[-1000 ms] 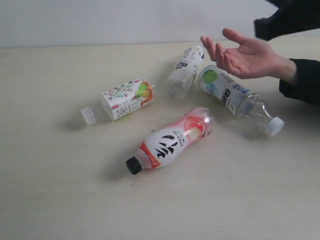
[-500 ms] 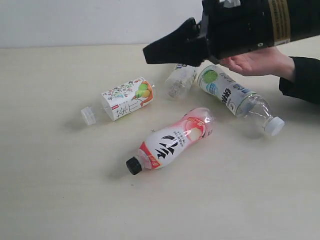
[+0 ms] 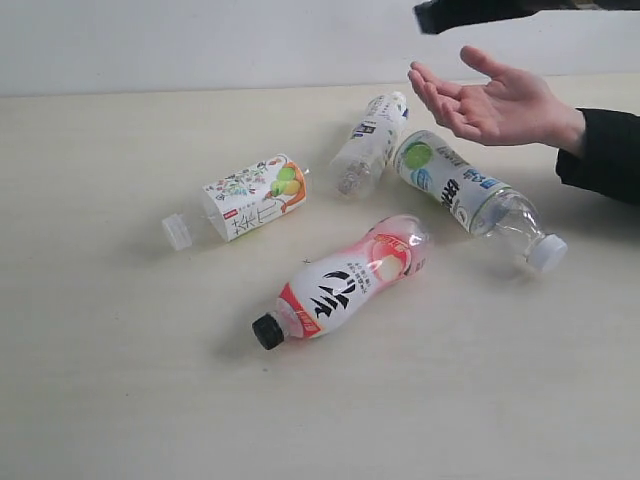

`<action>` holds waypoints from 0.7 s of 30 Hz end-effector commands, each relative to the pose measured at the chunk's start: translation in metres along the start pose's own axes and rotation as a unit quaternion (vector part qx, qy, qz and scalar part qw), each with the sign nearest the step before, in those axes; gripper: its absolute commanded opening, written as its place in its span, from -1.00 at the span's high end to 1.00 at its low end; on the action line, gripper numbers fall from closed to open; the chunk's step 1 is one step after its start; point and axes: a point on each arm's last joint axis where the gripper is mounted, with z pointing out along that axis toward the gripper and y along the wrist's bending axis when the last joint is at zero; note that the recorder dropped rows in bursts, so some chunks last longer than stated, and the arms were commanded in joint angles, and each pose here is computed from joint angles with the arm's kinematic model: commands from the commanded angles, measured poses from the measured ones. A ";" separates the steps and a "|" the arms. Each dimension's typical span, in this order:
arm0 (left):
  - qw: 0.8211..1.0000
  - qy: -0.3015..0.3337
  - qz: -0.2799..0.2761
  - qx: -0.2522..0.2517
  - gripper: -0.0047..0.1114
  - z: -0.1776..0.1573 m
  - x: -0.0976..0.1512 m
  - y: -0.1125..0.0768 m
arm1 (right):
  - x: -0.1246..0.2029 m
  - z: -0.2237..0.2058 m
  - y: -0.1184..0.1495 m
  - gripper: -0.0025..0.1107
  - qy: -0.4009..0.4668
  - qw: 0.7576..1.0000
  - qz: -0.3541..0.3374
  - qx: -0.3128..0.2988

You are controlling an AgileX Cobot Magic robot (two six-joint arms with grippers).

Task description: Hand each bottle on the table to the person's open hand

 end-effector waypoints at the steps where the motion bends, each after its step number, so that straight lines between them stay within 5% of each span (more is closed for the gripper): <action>1: 1.000 -0.005 -0.003 0.003 0.91 0.000 0.000 0.000 | 0.011 -0.005 -0.029 0.92 0.061 0.984 -0.055 0.161; 6: 1.000 -0.005 -0.003 0.003 0.91 0.000 0.000 0.000 | 0.039 -0.010 -0.046 0.92 0.307 0.916 -0.129 0.223; 11: 1.000 -0.005 -0.003 0.003 0.91 0.000 0.000 0.000 | 0.057 -0.016 -0.028 0.92 0.505 0.849 -0.132 0.079; 16: 1.000 -0.005 -0.003 0.003 0.91 0.000 0.000 0.000 | 0.061 -0.016 -0.008 0.86 0.511 0.855 -0.088 -0.025; 21: 1.000 -0.005 -0.003 0.003 0.91 0.000 0.000 0.000 | 0.055 -0.005 -0.005 0.42 0.449 0.892 -0.051 -0.022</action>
